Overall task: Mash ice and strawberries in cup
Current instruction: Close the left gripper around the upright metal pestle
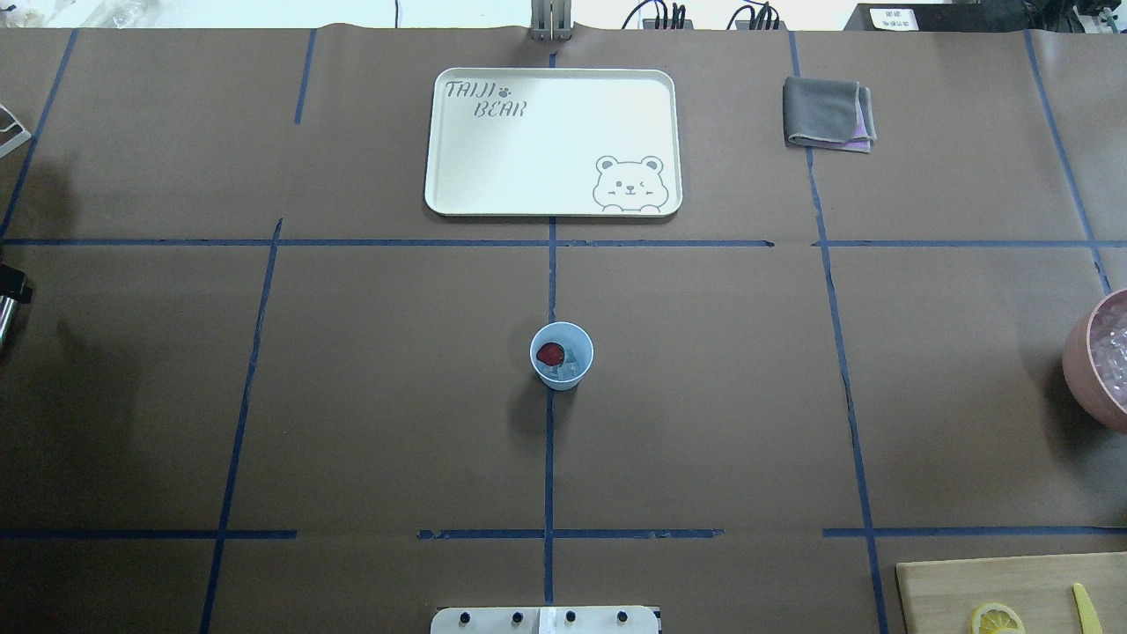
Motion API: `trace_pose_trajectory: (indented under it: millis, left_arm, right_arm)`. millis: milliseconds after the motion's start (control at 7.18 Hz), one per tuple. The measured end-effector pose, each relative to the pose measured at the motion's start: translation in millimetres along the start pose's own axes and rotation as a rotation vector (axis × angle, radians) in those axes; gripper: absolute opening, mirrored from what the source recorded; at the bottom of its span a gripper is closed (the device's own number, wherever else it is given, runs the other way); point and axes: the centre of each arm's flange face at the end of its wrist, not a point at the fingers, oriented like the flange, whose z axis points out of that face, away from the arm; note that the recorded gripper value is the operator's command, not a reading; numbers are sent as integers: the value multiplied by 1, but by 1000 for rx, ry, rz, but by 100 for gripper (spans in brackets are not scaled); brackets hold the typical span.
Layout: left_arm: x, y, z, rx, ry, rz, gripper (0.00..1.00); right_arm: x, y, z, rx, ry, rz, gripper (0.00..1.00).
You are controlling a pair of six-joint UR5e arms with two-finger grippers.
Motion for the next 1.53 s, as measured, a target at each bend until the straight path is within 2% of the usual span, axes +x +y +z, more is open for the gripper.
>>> trace_pose_trajectory:
  millis: [278, 557, 975, 1532]
  left_arm:
    - [4, 2, 3, -4, 1, 8, 74]
    - [7, 2, 5, -8, 2, 15, 69]
    - [8, 2, 6, -10, 1, 17, 65]
    - [6, 2, 8, -13, -2, 15, 63]
  right_arm:
    - [1, 0, 1, -2, 0, 2, 99]
    - [1, 0, 1, -3, 0, 2, 99]
    - [1, 0, 1, -3, 0, 3, 99]
    - [1, 0, 1, -1, 0, 1, 99]
